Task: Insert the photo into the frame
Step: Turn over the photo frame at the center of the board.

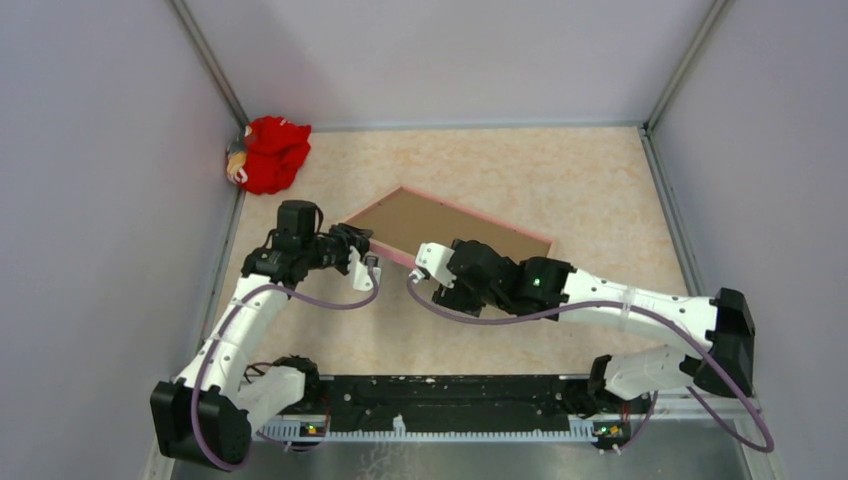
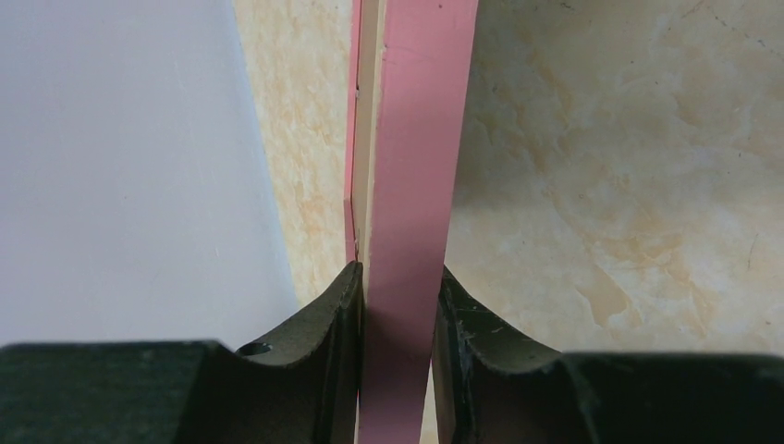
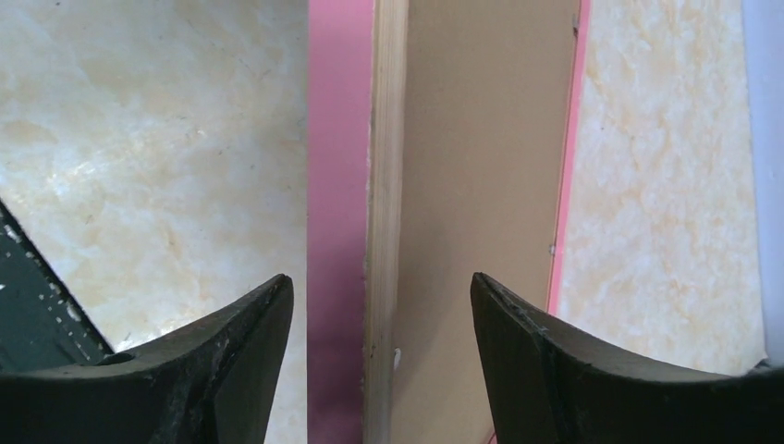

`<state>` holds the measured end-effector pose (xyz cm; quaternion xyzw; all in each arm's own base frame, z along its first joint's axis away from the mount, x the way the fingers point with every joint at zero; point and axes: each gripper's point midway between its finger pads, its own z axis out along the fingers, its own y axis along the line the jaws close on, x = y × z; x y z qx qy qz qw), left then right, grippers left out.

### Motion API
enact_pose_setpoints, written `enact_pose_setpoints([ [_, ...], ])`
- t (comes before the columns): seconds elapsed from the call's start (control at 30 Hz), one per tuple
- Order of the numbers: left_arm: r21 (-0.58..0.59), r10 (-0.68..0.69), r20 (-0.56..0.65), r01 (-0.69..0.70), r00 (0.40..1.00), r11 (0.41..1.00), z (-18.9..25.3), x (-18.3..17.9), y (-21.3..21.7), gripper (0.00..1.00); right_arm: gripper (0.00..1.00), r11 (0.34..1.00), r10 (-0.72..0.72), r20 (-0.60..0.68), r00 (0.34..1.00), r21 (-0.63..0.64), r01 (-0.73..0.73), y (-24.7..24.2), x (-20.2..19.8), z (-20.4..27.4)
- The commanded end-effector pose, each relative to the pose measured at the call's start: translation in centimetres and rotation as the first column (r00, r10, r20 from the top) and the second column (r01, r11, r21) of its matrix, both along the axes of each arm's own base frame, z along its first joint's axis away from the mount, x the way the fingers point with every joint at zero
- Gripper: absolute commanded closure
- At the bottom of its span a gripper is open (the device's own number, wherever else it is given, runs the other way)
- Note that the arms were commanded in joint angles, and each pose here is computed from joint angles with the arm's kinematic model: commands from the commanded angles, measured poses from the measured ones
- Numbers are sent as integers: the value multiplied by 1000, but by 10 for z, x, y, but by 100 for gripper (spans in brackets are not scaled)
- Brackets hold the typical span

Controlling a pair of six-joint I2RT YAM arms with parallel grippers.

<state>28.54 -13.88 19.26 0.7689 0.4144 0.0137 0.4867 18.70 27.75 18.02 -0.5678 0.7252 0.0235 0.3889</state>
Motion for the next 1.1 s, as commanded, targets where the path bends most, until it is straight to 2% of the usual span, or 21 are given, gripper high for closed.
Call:
enact_pose_setpoints([
  [0.0,-73,-9,8,10,1000,997,26,0,-8,73,35,1000,-17,116,993,13,16,7,14,17],
  [0.1,-86,-2,1,2,1000,996,28,1,-8,70,50,998,-56,192,980,-17,61,5,24,20],
  [0.17,-94,7,-10,-8,1000,996,29,1,-8,60,64,995,-92,237,967,-7,97,4,32,29],
  [0.23,-113,18,-29,-21,999,993,33,1,-9,41,79,990,-138,264,955,42,132,5,37,45],
  [0.27,-124,24,-48,-30,999,992,35,0,-10,26,85,988,-151,270,951,73,137,7,38,53],
  [0.3,-134,32,-64,-40,997,990,38,-1,-10,5,88,984,-168,275,947,110,142,9,39,63],
  [0.33,-148,41,-76,-52,996,988,42,-1,-10,2,89,978,-183,278,943,153,145,10,40,74],
  [0.5,-233,92,-126,-120,988,965,67,6,-9,1,90,939,-231,251,940,312,147,18,44,118],
  [0.6,-329,132,-209,-197,969,923,92,17,-5,1,89,892,-255,96,962,408,196,26,56,138],
  [0.7,-422,182,-337,-321,924,848,117,35,8,1,90,829,-253,-127,959,483,282,31,74,149],
  [0.8,-412,176,-461,-385,870,826,127,41,12,1,92,766,-252,-281,926,527,368,35,95,159],
  [0.87,-425,187,-520,-443,833,789,132,48,21,1,92,733,-237,-370,898,538,415,37,110,159],
  [1.0,-425,215,-581,-518,785,743,127,56,31,1,93,658,-253,-484,838,549,516,19,152,156],
  [1.07,-407,243,-609,-560,755,722,119,60,36,1,94,604,-245,-571,783,542,584,4,169,148],
])
